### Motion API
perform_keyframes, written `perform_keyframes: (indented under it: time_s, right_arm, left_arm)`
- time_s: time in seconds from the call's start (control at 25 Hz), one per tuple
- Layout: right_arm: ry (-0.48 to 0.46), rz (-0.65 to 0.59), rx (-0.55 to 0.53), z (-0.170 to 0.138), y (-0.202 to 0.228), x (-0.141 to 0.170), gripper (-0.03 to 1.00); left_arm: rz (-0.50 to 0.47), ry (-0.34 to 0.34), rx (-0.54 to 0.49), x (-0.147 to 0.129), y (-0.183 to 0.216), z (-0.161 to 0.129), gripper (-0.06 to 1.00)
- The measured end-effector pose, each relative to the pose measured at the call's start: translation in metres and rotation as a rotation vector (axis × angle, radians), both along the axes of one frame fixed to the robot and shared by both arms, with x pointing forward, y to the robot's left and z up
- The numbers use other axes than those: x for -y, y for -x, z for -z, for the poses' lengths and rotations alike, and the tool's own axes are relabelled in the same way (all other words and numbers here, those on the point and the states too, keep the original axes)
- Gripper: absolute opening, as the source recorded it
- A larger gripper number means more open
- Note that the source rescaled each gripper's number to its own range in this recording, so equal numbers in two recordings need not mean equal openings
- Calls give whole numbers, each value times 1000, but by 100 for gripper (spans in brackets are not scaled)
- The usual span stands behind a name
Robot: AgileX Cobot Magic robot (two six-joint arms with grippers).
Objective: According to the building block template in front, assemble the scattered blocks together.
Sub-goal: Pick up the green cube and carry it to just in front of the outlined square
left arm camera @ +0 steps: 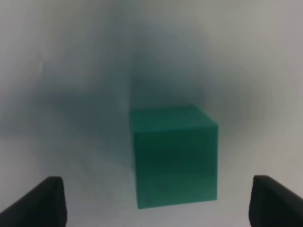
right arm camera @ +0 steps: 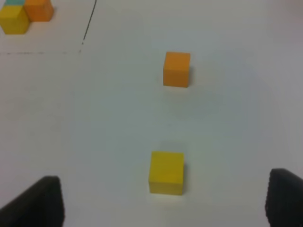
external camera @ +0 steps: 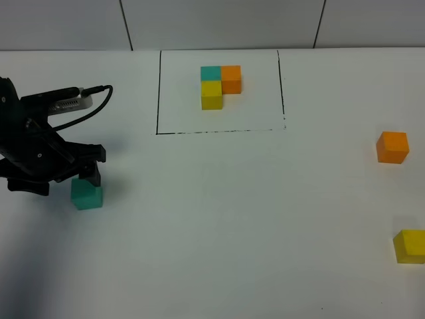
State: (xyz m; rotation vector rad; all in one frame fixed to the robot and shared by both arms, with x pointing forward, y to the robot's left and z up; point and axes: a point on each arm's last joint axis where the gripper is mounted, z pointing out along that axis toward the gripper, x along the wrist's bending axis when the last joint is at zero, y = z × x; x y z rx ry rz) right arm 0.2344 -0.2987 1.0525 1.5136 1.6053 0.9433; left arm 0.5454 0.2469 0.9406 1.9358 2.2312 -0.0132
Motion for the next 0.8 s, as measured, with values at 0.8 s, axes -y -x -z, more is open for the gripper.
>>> perform_keyframes:
  time_s: [0.8]
  right_arm:
    - [0, 0, 0, 0, 0, 0, 73]
  left_arm:
    - [16, -44, -58, 19, -12, 39, 87]
